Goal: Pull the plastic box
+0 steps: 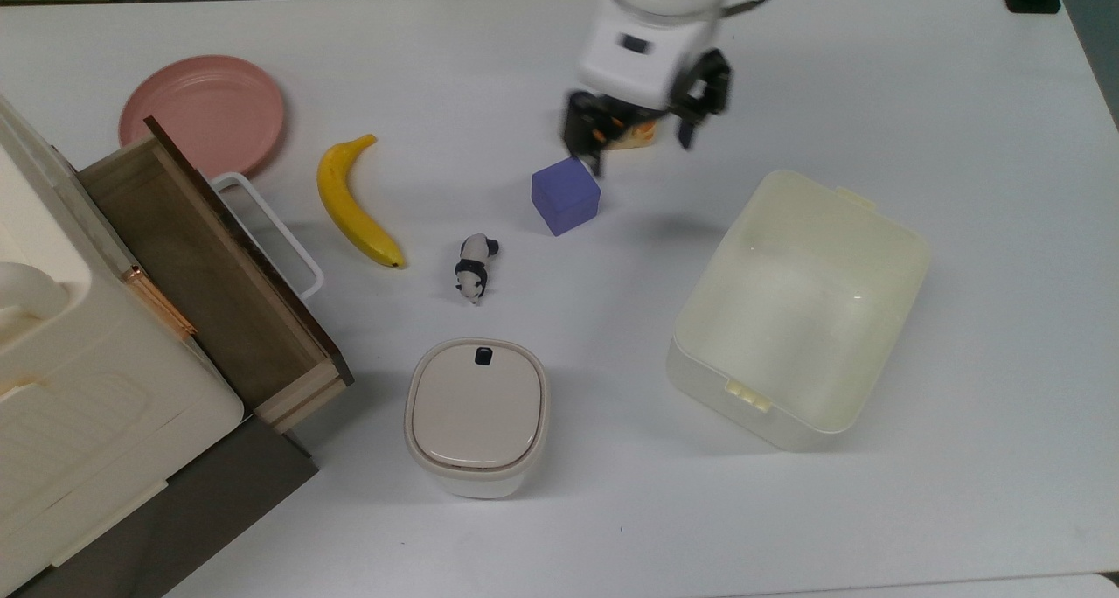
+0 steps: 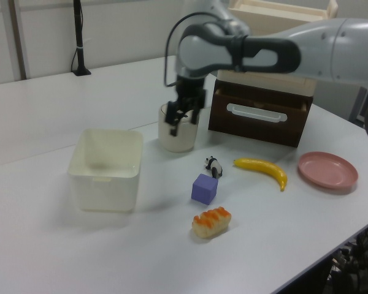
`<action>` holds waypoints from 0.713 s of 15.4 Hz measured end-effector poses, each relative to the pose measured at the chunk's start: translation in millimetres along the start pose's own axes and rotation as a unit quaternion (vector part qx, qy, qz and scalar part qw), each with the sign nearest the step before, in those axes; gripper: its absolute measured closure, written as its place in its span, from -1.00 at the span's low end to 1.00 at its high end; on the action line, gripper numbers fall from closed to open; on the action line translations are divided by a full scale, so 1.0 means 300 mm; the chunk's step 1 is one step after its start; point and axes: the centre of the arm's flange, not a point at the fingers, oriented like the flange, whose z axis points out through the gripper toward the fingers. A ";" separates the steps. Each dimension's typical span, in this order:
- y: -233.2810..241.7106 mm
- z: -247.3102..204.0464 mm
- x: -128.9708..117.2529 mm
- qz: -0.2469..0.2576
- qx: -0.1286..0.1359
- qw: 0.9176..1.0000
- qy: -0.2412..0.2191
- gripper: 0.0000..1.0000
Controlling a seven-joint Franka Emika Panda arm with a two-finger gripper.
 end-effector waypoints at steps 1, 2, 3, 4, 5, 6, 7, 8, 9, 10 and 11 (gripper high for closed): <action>-0.046 0.016 0.032 -0.018 -0.002 1.000 0.022 -1.00; -0.082 0.036 0.058 -0.033 -0.004 0.999 0.038 -1.00; -0.105 0.057 0.074 -0.048 -0.005 0.998 0.045 -1.00; -0.121 0.073 0.086 -0.067 -0.005 0.997 0.048 -1.00; -0.134 0.087 0.099 -0.092 -0.007 0.995 0.049 -1.00; -0.140 0.095 0.112 -0.111 -0.008 0.992 0.051 -1.00; -0.140 0.100 0.127 -0.125 -0.009 0.991 0.053 -1.00; -0.139 0.103 0.143 -0.135 -0.011 0.989 0.056 -1.00; -0.140 0.109 0.158 -0.143 -0.012 0.988 0.058 -1.00; -0.143 0.117 0.174 -0.151 -0.014 0.986 0.064 -1.00; -0.148 0.128 0.191 -0.156 -0.016 0.985 0.074 -1.00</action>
